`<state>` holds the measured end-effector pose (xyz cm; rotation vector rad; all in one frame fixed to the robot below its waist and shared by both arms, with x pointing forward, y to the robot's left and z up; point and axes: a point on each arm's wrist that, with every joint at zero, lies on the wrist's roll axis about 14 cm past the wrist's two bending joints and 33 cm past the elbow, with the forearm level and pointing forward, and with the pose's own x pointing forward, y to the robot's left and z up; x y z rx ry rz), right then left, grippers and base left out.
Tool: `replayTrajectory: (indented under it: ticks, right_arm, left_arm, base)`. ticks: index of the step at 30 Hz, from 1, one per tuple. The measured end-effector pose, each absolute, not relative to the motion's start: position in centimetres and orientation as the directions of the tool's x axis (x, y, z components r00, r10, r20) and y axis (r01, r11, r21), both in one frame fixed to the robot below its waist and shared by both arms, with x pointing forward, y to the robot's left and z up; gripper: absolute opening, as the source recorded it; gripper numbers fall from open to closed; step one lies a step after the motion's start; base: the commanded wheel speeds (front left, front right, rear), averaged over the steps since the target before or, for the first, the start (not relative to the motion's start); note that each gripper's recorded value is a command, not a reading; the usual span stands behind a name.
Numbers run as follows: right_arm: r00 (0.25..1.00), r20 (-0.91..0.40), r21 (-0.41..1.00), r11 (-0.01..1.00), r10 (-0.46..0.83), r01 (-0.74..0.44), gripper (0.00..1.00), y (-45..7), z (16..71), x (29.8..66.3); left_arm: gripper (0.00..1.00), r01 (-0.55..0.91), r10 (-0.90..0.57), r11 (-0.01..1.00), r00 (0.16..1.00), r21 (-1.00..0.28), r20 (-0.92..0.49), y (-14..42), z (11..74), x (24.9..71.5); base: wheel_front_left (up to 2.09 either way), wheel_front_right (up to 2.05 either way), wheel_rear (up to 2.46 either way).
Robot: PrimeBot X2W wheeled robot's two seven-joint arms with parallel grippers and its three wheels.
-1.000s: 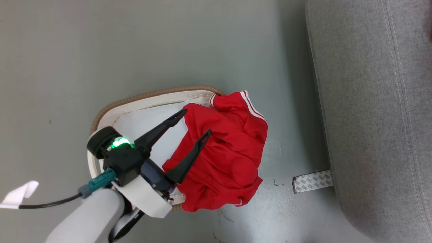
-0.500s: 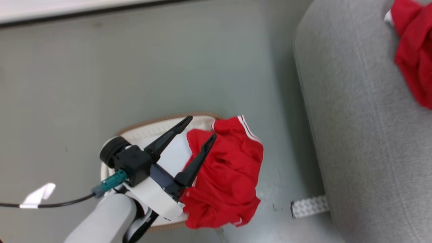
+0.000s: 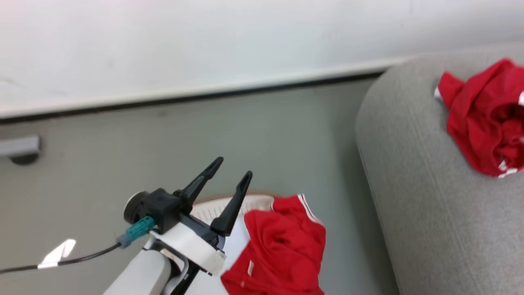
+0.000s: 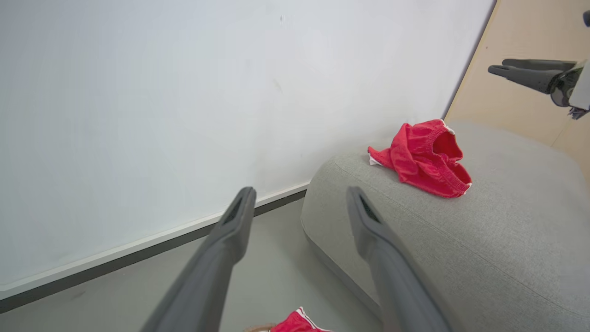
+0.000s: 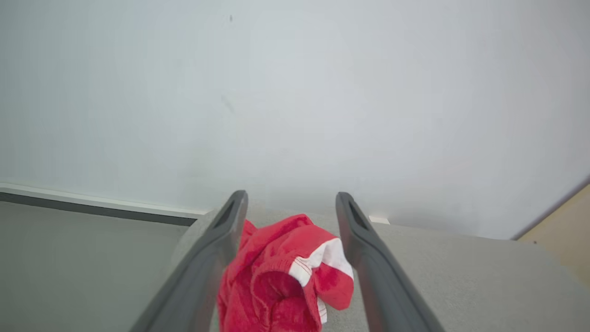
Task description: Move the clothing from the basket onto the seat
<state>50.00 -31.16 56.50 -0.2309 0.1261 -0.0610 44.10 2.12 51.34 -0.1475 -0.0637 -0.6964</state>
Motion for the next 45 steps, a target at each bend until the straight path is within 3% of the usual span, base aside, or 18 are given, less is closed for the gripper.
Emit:
replayTrajectory:
  ticks: [7,15,21,30,45]
  right_arm:
    - [0.996,0.073,-0.097,0.994,0.048,-0.041,1.00,-25.7,59.8,46.9]
    - [0.966,0.244,0.024,0.995,0.084,-0.092,1.00,-21.8,61.0,42.3]
    - [0.961,0.262,0.091,0.989,0.092,-0.120,1.00,-18.9,58.2,39.3]
    - [0.980,0.166,0.164,0.977,0.107,-0.135,1.00,-16.2,53.2,36.7]
    - [0.982,0.153,0.174,0.975,0.114,-0.141,1.00,-15.6,52.6,36.7]
  left_arm:
    - [1.00,0.542,-0.525,0.837,0.835,-0.080,0.164,5.3,54.4,43.3]
    - [1.00,0.368,-0.347,0.925,0.921,-0.098,0.178,10.6,55.0,42.3]
    - [1.00,0.247,-0.228,0.963,0.960,-0.108,0.163,14.1,54.2,41.5]
    - [1.00,0.094,-0.078,0.986,0.990,-0.137,0.116,17.8,52.0,39.4]
    - [1.00,0.090,-0.079,0.989,0.992,-0.121,0.096,17.6,50.9,39.0]
  base:
    - [0.00,0.00,0.00]
    - [0.00,0.00,0.00]
    - [0.00,0.00,0.00]
    - [0.00,0.00,0.00]
    - [0.00,0.00,0.00]
